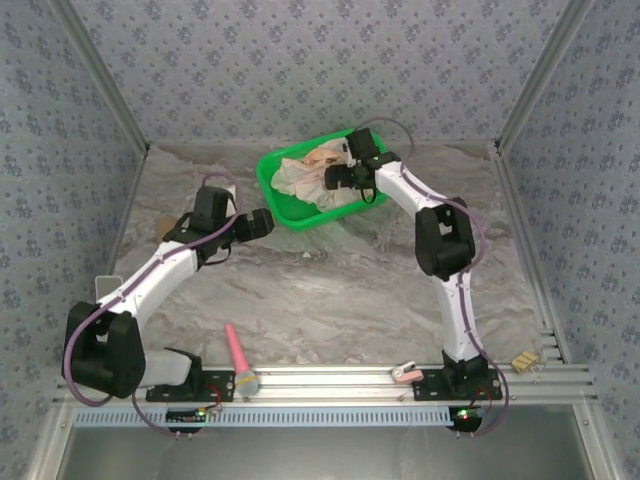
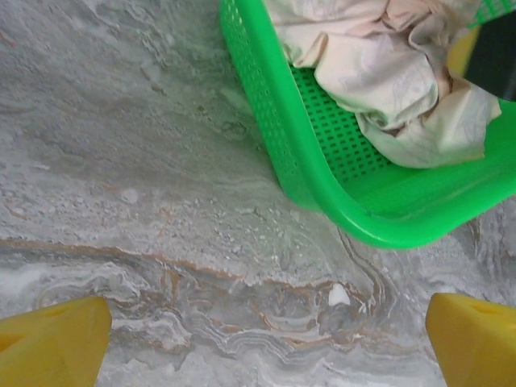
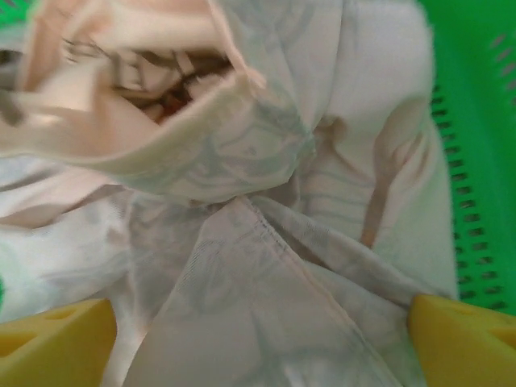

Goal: Fold the inside-out t-shirt

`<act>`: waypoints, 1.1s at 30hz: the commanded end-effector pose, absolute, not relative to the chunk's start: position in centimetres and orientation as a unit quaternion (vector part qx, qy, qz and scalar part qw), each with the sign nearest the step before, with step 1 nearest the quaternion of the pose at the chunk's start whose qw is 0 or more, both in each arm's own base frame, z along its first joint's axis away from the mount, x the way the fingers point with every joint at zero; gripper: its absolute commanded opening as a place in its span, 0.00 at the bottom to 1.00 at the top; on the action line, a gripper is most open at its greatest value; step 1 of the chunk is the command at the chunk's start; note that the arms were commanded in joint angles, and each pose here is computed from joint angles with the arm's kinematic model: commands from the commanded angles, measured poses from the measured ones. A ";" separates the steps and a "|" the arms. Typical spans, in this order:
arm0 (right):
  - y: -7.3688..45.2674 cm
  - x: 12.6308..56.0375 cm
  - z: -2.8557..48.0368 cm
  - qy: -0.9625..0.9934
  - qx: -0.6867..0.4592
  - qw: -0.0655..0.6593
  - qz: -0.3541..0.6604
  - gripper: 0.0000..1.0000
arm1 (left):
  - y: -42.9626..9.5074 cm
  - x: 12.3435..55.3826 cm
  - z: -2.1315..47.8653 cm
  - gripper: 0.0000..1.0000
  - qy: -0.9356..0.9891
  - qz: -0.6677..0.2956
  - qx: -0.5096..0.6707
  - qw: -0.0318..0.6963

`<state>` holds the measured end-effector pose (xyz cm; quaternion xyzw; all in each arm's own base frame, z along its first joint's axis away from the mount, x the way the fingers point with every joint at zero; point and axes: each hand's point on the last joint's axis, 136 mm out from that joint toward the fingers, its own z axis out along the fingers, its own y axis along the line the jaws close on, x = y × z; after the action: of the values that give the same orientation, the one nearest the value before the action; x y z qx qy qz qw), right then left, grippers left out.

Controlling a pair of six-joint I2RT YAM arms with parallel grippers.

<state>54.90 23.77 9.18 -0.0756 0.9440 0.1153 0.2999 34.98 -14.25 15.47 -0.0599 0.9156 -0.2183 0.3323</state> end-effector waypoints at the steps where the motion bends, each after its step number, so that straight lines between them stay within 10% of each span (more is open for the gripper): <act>1: 24.9 54.5 8.3 0.949 -0.089 0.264 0.149 0.66 | -15.1 33.5 16.0 1.00 0.918 -0.237 -0.040 0.316; 5: 26.3 55.1 11.8 0.930 -0.108 0.296 0.190 0.01 | -15.1 33.0 16.5 1.00 0.918 -0.237 -0.029 0.317; 16: 32.0 45.7 40.6 0.781 -0.211 0.456 0.370 0.00 | -18.5 32.4 26.3 1.00 0.845 -0.369 0.047 0.383; 23: 36.9 33.5 43.3 0.720 -0.330 0.410 0.453 0.00 | -15.4 32.5 29.4 1.00 0.824 -0.346 0.008 0.448; 24: 37.6 32.1 41.6 0.723 -0.340 0.384 0.463 0.09 | -14.8 32.5 28.9 1.00 0.825 -0.341 -0.002 0.450; 26: 38.2 30.6 37.0 0.746 -0.350 0.342 0.451 0.61 | -13.8 32.7 27.3 1.00 0.833 -0.330 -0.029 0.444; 33: 25.4 38.8 24.2 0.917 -0.126 0.300 0.230 0.71 | -14.4 32.7 20.7 1.00 0.859 -0.346 -0.057 0.373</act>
<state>35.24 32.60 27.97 -0.2376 0.8581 0.3306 0.3128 32.47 -13.73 22.22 -0.0476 0.8579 -0.3267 0.3937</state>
